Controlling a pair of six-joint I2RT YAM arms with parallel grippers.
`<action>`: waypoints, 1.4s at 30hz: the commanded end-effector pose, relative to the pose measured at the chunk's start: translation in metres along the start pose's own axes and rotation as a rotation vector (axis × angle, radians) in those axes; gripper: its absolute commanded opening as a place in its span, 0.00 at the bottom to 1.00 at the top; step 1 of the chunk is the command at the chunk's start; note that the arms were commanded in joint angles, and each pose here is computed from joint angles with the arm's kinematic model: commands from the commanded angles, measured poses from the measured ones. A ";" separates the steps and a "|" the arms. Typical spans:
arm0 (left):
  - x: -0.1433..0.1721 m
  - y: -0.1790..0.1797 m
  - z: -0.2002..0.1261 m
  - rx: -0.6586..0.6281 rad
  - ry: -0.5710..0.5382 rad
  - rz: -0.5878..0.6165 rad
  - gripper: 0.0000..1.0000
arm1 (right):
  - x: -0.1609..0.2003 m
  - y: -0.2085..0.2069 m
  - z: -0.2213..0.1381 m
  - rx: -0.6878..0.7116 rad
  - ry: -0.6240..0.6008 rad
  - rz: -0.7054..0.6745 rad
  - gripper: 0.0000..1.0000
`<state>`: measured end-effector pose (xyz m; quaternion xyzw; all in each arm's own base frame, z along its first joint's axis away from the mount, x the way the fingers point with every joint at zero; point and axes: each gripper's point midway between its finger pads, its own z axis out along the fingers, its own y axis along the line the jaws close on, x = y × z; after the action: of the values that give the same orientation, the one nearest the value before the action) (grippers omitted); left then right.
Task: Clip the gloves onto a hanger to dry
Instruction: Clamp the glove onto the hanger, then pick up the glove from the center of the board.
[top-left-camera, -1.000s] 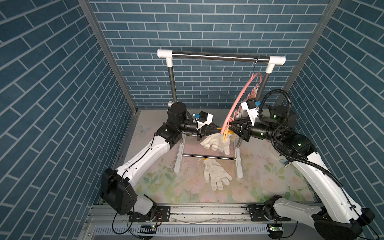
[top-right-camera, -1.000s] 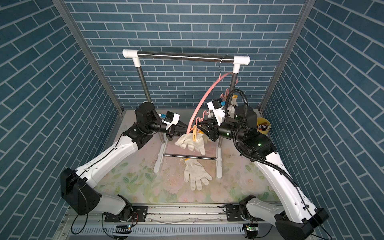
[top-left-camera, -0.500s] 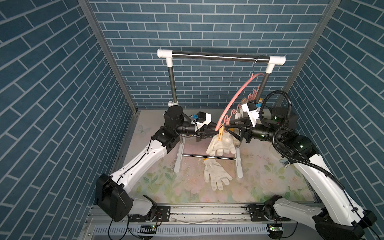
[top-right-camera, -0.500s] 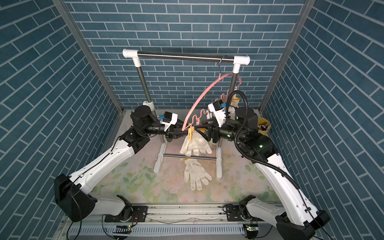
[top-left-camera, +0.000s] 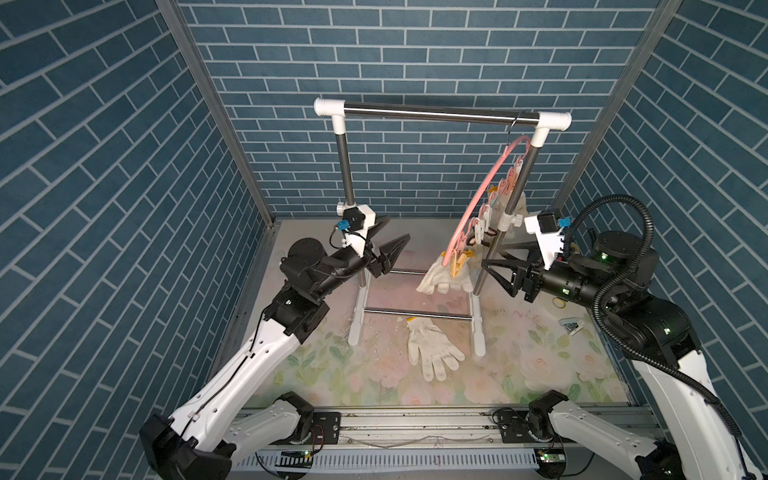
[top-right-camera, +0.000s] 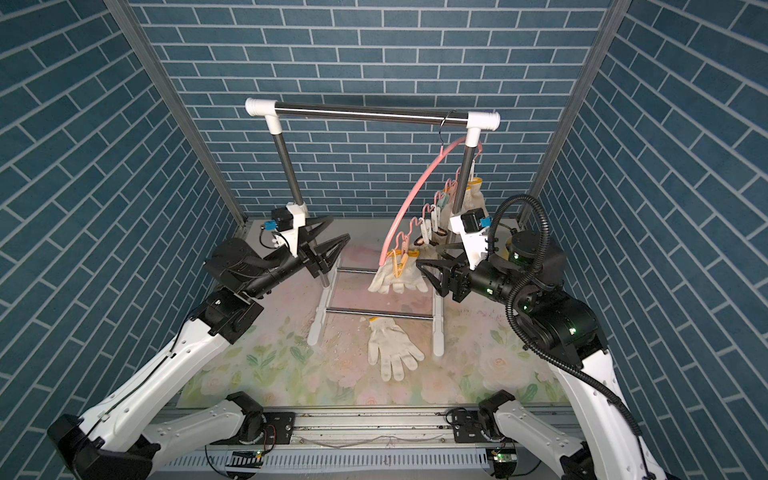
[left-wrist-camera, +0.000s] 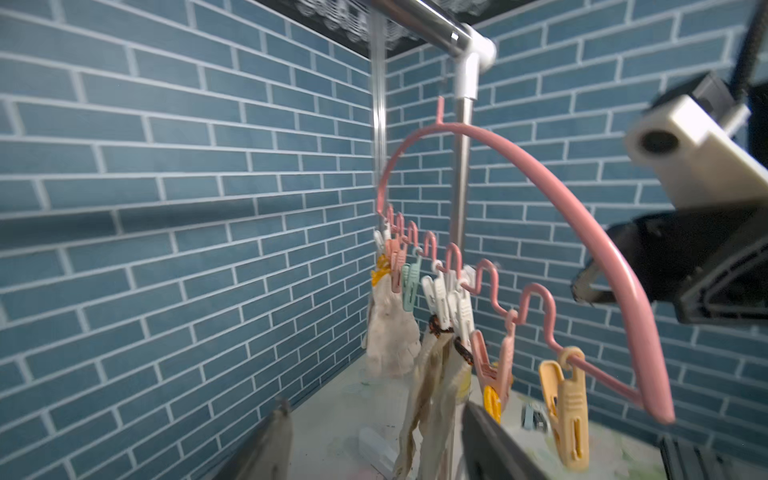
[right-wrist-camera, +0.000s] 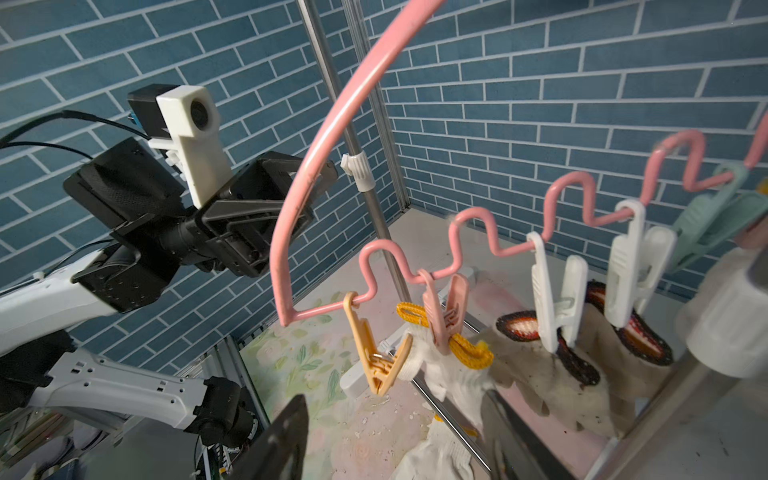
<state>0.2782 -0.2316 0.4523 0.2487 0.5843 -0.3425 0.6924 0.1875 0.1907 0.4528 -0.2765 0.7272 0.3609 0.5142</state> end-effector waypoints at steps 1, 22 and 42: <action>0.025 0.013 -0.011 -0.079 0.016 -0.218 0.91 | 0.015 -0.009 -0.009 0.062 0.025 -0.006 0.66; 0.322 0.005 -0.072 -0.695 1.098 -0.674 0.69 | 0.026 -0.066 -0.037 0.426 -0.016 0.128 0.66; 0.437 -0.024 -0.030 -0.613 1.422 -0.680 0.58 | 0.014 -0.075 -0.022 0.398 -0.001 0.129 0.67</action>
<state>0.2813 -0.3036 0.0293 0.0022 0.9883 -0.1325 0.0754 0.2300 0.1258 0.4194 -0.1119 0.8062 0.2345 0.5315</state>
